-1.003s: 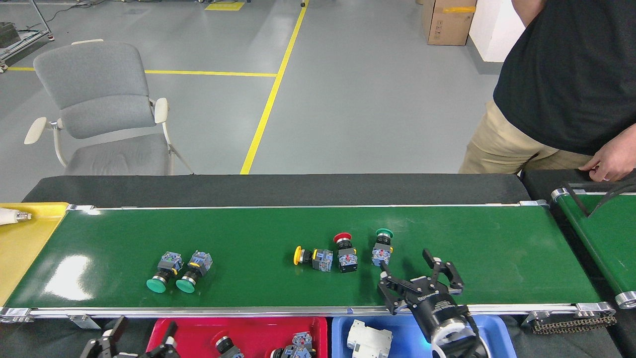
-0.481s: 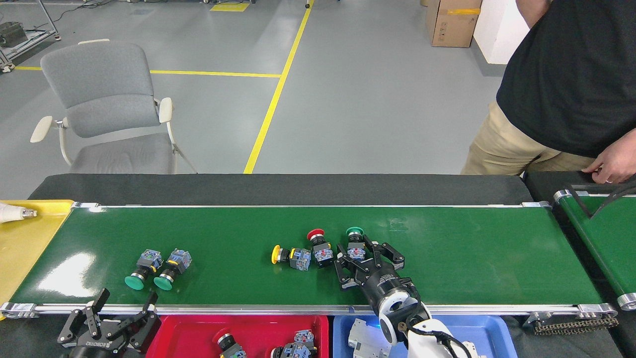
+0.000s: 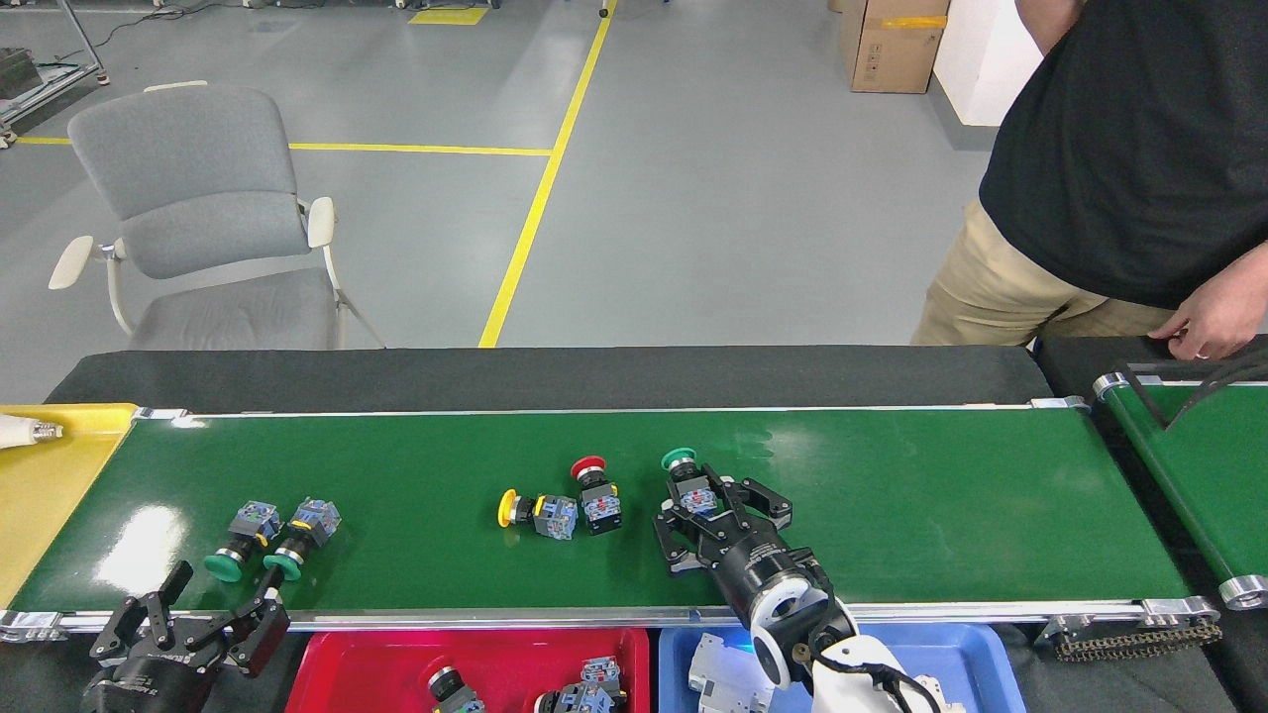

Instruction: Pick switch part from conveyor to tray

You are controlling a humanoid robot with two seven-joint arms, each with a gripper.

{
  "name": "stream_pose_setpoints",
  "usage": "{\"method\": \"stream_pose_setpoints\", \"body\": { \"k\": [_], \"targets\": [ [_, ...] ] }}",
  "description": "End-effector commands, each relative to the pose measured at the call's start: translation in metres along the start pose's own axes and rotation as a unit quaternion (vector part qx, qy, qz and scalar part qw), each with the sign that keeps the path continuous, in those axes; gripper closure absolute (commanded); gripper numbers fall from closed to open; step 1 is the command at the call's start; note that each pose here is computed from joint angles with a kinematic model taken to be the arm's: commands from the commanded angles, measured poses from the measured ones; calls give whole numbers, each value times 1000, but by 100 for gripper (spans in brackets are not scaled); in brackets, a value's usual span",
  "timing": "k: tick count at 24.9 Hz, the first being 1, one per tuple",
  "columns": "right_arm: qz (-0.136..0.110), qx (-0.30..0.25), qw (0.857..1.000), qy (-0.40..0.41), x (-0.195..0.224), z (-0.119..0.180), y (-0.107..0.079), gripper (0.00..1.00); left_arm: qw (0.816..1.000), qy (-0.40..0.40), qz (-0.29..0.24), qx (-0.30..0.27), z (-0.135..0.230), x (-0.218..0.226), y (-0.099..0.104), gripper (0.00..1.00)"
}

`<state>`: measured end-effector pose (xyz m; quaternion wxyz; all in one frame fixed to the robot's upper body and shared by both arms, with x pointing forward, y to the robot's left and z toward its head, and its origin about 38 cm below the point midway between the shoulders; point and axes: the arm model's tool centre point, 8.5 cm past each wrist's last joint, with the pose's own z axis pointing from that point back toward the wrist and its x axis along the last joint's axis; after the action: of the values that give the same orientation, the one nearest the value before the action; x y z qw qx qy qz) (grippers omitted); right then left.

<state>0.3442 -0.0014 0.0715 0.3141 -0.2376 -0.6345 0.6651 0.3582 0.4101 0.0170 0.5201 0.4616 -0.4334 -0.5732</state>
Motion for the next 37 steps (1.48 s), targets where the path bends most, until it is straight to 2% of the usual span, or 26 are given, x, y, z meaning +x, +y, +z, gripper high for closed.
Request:
{"method": "stream_pose_setpoints", "body": {
  "k": [1,2,6,8,10,11,13,15,16,18,21,22,24,26,27,32,34,35,37],
  "targets": [
    [12,-13,998,-66,27,5,-5,40,1000,5,-3,12,-8,-9,11,3],
    [8,-7,996,-90,44,6,0,0,1000,10,-3,9,-11,-13,11,8],
    [3,-9,994,-109,61,3,0,0,1000,5,-3,-6,-10,-21,4,54],
    [0,-15,994,-108,62,1,-4,0,1000,-25,5,-5,-9,-14,1,75],
    [-1,-24,995,-99,56,1,-10,0,999,-47,14,-5,-6,-8,-3,79],
    [-3,-39,996,-79,42,4,-19,0,998,-52,17,-2,-2,-6,-5,83],
    [-14,-75,997,23,-25,27,-33,0,998,-61,21,10,7,-2,-5,87],
    [-36,-99,986,128,-82,67,-26,0,996,-82,20,32,18,7,5,87],
    [-37,-108,980,166,-105,85,-23,0,994,-101,20,42,26,13,10,87],
    [-39,-122,957,258,-154,135,-10,0,986,-154,10,61,48,37,18,86],
    [-44,-105,935,337,-192,198,11,0,969,-237,12,73,82,87,20,78],
    [-46,-101,931,349,-198,215,15,0,962,-265,16,71,96,104,17,69],
    [-55,-98,925,363,-202,236,20,0,952,-298,29,64,124,136,11,46],
    [-54,-95,922,371,-203,252,21,0,945,-316,53,64,137,165,8,10],
    [-53,-94,922,372,-203,255,21,0,946,-311,61,66,138,171,8,3],
    [-53,-96,922,371,-202,256,21,0,957,-273,68,66,134,164,6,0],
    [-51,-95,923,370,-202,256,20,0,966,-241,65,69,135,147,6,0],
    [-50,-95,923,370,-202,256,20,0,972,-214,64,70,134,137,7,1],
    [-47,-93,926,362,-201,256,19,0,991,-102,58,70,128,105,7,1]
  ]
}}
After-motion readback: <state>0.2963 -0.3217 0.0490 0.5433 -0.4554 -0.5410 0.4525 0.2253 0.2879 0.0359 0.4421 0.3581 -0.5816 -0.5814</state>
